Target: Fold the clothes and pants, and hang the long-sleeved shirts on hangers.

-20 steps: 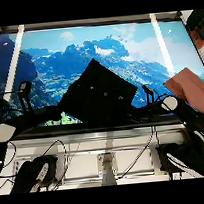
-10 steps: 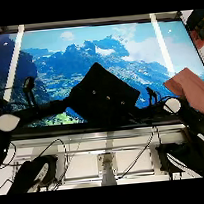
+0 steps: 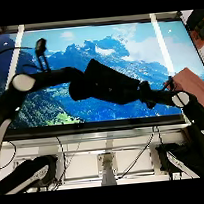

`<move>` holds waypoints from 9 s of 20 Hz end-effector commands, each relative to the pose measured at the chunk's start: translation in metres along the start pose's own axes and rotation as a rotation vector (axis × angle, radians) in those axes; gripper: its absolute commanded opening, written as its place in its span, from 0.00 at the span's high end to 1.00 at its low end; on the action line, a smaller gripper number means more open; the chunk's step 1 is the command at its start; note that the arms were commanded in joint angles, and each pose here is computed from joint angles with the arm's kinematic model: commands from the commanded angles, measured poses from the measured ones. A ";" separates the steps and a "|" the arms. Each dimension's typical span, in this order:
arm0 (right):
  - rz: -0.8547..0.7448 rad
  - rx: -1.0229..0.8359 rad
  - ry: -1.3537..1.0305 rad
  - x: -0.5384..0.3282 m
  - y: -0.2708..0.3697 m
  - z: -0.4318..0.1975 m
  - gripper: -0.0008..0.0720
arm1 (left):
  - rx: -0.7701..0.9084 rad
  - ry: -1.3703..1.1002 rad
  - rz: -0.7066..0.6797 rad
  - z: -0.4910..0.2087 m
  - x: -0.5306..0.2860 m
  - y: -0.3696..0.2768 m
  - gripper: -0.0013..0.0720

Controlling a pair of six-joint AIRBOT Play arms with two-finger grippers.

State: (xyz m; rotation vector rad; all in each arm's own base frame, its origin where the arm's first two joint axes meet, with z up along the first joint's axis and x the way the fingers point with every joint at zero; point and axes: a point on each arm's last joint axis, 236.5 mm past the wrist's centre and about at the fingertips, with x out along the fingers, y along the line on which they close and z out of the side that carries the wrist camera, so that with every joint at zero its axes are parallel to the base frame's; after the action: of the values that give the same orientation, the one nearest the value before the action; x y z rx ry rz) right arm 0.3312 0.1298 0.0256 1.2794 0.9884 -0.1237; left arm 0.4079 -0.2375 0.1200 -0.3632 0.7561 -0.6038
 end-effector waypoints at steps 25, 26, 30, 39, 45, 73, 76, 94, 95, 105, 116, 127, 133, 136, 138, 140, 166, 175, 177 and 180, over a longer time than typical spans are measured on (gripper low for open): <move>0.666 -0.321 -0.559 -0.004 0.293 0.108 0.94 | 0.401 -0.800 0.015 0.284 -0.107 -0.096 0.97; 0.684 -0.321 -0.572 -0.003 0.303 0.112 0.94 | 0.436 -0.815 0.045 0.290 -0.114 -0.091 0.97; 0.698 -0.351 -0.601 0.011 0.321 0.122 0.94 | 0.470 -0.760 0.112 0.290 -0.112 -0.058 0.97; 0.194 -0.456 -0.182 0.070 0.202 0.112 0.94 | 0.461 -0.333 0.058 0.204 -0.063 -0.022 0.97; 0.044 -0.643 0.007 0.027 0.148 0.064 0.95 | 0.415 -0.205 0.085 0.126 -0.067 -0.004 0.97; -0.093 -0.070 -0.206 -0.076 -0.001 0.050 0.94 | 0.302 -0.247 0.190 0.040 -0.016 -0.051 0.97; -0.078 0.026 -0.226 -0.054 0.000 0.069 0.94 | 0.305 -0.247 0.185 0.055 0.023 -0.052 0.97; 0.094 0.416 -0.367 0.038 0.013 0.150 0.94 | 0.145 -0.351 0.172 0.095 0.122 0.009 0.97; 0.102 0.413 -0.370 0.039 0.017 0.153 0.94 | 0.144 -0.342 0.178 0.096 0.127 0.009 0.97; 0.230 0.145 -0.499 0.055 0.075 0.206 0.23 | 0.177 -0.482 0.053 0.101 0.175 0.004 0.34; -0.270 -0.466 0.199 0.022 -0.019 0.168 0.08 | 0.213 -0.426 0.326 0.170 0.012 0.034 0.34; -0.236 -0.543 0.563 0.066 -0.042 0.163 0.03 | 0.305 -0.118 0.346 0.098 -0.018 -0.010 0.34; -0.227 -0.530 0.643 0.080 -0.061 0.156 0.03 | 0.298 -0.064 0.360 0.085 -0.017 -0.007 0.34; -0.225 -0.541 0.635 0.084 -0.063 0.158 0.03 | 0.296 -0.051 0.365 0.082 -0.017 -0.005 0.34; -0.228 -0.529 0.643 0.088 -0.068 0.159 0.03 | 0.295 -0.050 0.365 0.082 -0.017 -0.005 0.34; -0.233 -0.510 0.668 0.092 -0.075 0.156 0.03 | 0.295 -0.049 0.366 0.081 -0.017 -0.005 0.34; -0.191 -0.601 0.551 0.097 -0.024 0.183 0.11 | 0.275 -0.043 0.344 0.078 -0.015 -0.009 0.34; -0.200 -0.640 0.503 0.091 -0.009 0.196 0.10 | 0.272 -0.027 0.350 0.075 -0.015 -0.007 0.34; -0.192 -0.661 0.456 0.092 0.001 0.206 0.10 | 0.267 0.000 0.360 0.069 -0.016 -0.004 0.34; -0.196 -0.653 0.457 0.095 -0.003 0.209 0.11 | 0.263 0.020 0.368 0.064 -0.017 -0.002 0.34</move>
State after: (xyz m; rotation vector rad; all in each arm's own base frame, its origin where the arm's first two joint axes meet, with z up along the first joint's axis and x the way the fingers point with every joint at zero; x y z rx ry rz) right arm 0.4945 -0.0010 -0.0489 0.6163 1.4156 0.3498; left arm 0.4479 -0.2242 0.1781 0.0193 0.7043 -0.3580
